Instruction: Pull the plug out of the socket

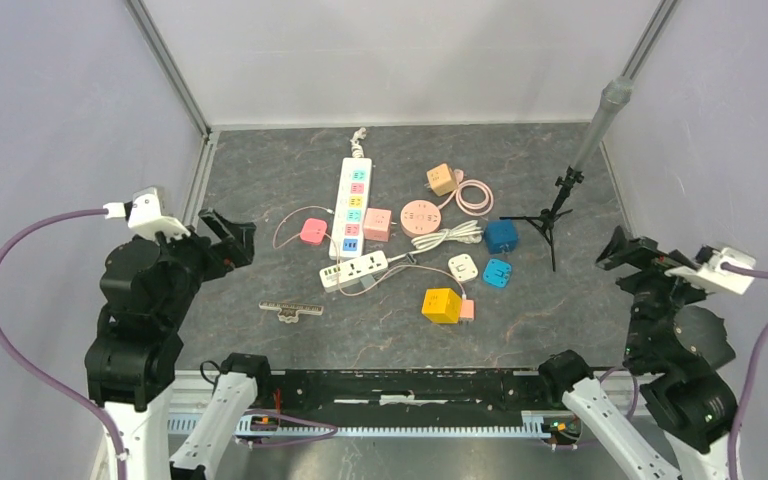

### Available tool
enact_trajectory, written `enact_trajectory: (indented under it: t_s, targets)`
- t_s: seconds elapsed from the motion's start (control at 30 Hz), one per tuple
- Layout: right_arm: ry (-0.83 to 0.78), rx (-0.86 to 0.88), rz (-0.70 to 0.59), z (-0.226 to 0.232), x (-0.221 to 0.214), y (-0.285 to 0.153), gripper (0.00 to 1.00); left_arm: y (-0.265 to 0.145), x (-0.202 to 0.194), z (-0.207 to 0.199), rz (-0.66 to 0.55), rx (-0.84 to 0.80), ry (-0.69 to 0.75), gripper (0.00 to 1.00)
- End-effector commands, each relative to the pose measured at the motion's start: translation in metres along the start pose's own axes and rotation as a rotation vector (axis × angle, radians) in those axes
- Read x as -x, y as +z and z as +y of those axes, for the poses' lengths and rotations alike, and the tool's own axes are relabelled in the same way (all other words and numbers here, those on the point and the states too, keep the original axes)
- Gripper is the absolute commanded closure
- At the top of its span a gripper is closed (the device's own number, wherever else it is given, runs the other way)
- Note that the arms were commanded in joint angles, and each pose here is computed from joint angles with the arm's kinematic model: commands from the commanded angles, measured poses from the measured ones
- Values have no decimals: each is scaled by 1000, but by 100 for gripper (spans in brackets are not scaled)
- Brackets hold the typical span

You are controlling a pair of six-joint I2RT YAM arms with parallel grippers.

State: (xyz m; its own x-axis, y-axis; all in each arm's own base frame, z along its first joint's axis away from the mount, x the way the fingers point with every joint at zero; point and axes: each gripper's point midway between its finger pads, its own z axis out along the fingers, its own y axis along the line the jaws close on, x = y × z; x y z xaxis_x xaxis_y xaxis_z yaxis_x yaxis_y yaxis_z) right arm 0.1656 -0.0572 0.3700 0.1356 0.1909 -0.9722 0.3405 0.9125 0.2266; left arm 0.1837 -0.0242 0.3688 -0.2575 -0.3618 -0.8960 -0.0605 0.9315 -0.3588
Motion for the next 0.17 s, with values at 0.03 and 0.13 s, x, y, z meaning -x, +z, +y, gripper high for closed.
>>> enact_trajectory:
  t_s: [0.03, 0.13]
  targets:
    - [-13, -46, 19, -18, 4, -11, 2, -15, -15, 8, 55, 36, -30, 0]
    - [-21, -19, 36, -14, 1, -11, 2, -20, -23, 12, 88, 53, -20, 0]
